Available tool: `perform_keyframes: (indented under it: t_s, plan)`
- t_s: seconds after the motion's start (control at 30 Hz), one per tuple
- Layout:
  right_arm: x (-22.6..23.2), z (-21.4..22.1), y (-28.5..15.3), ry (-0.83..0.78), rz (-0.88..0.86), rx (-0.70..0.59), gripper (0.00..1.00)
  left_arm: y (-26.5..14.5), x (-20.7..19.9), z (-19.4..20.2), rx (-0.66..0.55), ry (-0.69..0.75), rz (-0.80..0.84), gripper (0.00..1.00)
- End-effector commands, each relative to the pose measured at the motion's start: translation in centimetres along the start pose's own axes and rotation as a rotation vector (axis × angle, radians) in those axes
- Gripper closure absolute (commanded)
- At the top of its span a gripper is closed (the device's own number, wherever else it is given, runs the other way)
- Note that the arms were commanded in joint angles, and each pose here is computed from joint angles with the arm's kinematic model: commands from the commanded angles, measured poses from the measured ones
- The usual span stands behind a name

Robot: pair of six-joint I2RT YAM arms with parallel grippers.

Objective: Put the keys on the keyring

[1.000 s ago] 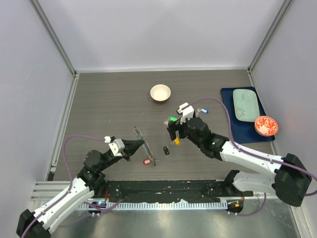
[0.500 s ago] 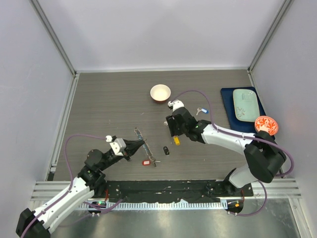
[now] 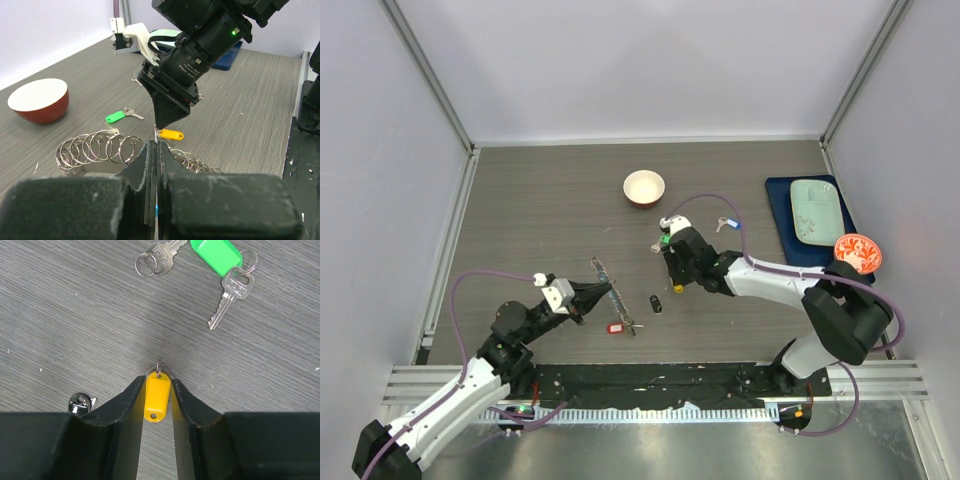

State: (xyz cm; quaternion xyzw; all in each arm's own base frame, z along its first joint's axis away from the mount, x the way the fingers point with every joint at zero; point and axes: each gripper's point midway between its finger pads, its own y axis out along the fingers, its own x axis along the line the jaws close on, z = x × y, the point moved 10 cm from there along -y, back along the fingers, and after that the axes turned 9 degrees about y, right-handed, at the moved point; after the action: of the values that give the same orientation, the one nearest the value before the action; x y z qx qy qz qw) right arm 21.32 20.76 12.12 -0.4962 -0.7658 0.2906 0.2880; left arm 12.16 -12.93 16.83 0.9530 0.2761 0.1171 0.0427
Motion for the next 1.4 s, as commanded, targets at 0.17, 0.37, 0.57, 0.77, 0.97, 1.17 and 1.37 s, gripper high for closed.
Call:
perform_keyframes:
  t_s: [0.17, 0.37, 0.57, 0.77, 0.97, 1.17, 1.37]
  plan:
    - [0.0, -0.4, 1.5, -0.007, -0.017, -0.076, 0.71, -0.6, -0.6, 2.0, 0.022, -0.021, -0.004, 1.0]
    - [-0.1, -0.4, 1.7, -0.016, -0.01, -0.087, 0.75, -0.6, -0.6, 2.0, 0.023, -0.023, -0.001, 1.0]
    - [-0.1, -0.4, 1.8, -0.02, -0.005, -0.084, 0.76, -0.6, -0.6, 2.0, 0.022, -0.023, -0.001, 1.0]
    - [-0.1, 0.1, 1.9, -0.016, -0.008, -0.064, 0.76, -0.6, -0.6, 2.0, 0.023, -0.023, 0.001, 1.0]
    - [-0.3, 0.4, 1.9, -0.018, -0.004, -0.052, 0.76, -0.5, -0.6, 2.0, 0.025, -0.025, 0.006, 1.0]
    - [-0.3, 0.6, 2.0, -0.022, -0.004, -0.041, 0.77, -0.5, -0.6, 2.0, 0.022, -0.024, 0.007, 1.0]
    - [-0.4, 0.7, 1.9, -0.027, -0.005, -0.039, 0.86, -0.6, -0.6, 2.0, 0.021, -0.023, 0.004, 1.0]
